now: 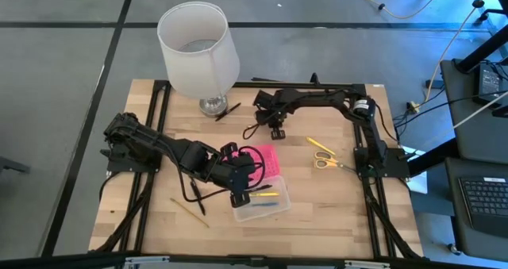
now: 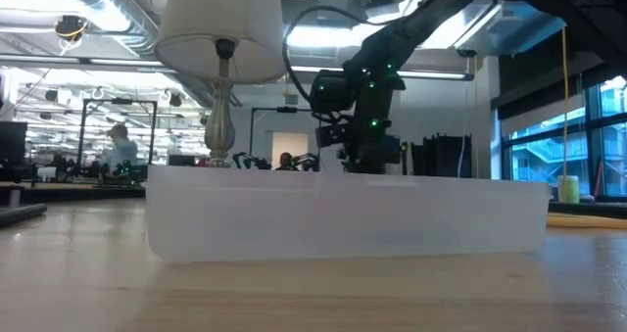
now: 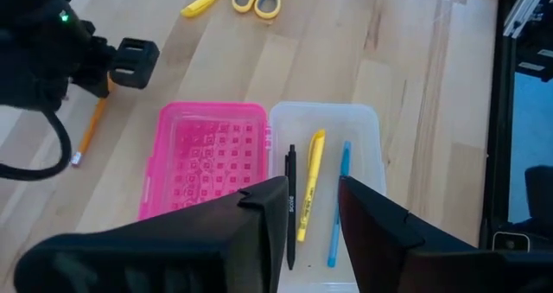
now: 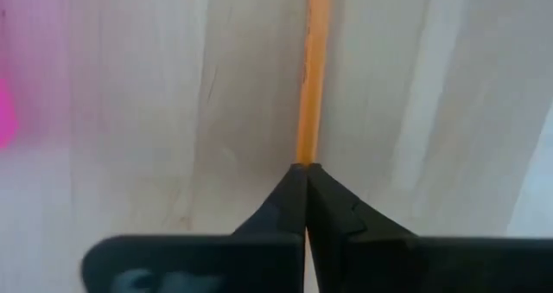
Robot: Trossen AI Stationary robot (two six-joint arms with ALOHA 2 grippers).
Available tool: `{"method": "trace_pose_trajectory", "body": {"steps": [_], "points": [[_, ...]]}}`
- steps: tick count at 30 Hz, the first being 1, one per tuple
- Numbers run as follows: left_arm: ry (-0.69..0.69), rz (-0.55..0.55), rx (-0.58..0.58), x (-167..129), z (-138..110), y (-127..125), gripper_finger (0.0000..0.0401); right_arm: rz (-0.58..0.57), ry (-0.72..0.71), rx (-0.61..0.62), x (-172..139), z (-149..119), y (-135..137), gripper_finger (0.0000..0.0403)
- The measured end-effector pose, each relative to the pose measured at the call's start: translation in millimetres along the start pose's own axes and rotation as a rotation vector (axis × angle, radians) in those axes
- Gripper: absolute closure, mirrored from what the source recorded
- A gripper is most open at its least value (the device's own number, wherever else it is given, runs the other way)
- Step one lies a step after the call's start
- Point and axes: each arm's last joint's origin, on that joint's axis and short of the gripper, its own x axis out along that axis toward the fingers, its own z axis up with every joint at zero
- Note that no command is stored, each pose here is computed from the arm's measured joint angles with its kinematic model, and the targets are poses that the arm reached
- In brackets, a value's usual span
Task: Pick & place school supplies into a supply box
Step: Put the orange pencil into the transparent supply box
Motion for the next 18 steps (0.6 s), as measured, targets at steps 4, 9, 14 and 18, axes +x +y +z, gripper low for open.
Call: {"method": "trace_pose_trajectory", "body": {"steps": [4,9,14,18], "points": [[0.0,0.0,-0.006,0,0,0,0.0303,0.013,-0.008,0.076,7,-7,4,0.0396],[0.0,-0.001,-0.015,0,0,0,0.0302,0.006,-0.006,0.139,7,-4,11,0.0394],[0.0,-0.002,-0.015,0,0,0,0.0306,-0.01,-0.015,0.183,10,0,23,0.0394],[0.001,-0.004,-0.015,-1,-1,-1,0.0304,-0.029,-0.026,0.155,10,6,33,0.0393]]}}
